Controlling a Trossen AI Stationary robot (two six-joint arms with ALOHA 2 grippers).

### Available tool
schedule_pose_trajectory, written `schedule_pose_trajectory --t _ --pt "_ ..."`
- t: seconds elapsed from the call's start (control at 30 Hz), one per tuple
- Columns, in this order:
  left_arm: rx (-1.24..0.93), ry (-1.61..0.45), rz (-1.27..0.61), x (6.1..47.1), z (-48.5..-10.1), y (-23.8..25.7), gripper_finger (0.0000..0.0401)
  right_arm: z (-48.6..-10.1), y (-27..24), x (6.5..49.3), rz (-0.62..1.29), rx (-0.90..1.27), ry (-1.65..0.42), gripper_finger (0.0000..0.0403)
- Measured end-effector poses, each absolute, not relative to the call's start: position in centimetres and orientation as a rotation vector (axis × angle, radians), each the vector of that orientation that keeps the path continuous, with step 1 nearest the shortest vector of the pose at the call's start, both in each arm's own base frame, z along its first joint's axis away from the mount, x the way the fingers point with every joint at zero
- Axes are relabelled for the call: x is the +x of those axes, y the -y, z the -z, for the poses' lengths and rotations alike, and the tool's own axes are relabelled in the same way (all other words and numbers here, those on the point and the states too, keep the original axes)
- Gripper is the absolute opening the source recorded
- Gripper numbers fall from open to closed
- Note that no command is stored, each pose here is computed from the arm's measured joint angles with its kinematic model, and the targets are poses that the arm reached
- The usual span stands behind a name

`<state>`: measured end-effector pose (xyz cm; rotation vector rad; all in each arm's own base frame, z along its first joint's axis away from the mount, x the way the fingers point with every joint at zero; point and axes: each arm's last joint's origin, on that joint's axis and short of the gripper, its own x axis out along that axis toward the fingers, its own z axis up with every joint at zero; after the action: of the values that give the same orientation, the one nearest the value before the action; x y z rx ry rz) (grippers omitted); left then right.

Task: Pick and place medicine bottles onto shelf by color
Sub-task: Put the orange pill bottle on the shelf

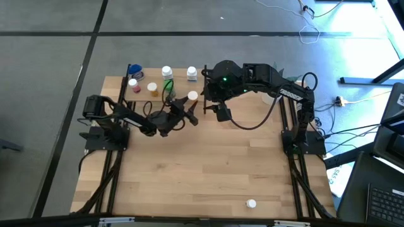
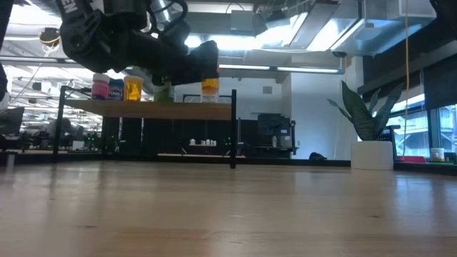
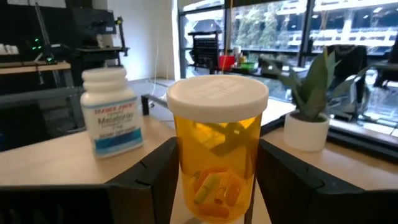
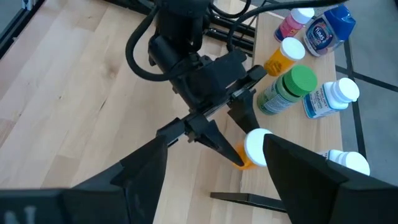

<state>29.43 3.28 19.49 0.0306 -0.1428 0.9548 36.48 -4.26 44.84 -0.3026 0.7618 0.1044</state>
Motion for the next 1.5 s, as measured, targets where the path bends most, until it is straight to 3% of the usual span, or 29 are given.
schedule_pose_trajectory --t 0.53,1.5 --pt "0.008 0.102 -1.059 29.2 -18.9 -3.7 0.0181 -44.8 4.3 36.5 -0.105 -0.303 -0.762 0.0267" --pt "-0.043 0.095 -1.084 29.1 -18.4 -5.3 0.0181 -44.8 4.3 36.5 -0.104 -0.302 -0.762 0.0267"
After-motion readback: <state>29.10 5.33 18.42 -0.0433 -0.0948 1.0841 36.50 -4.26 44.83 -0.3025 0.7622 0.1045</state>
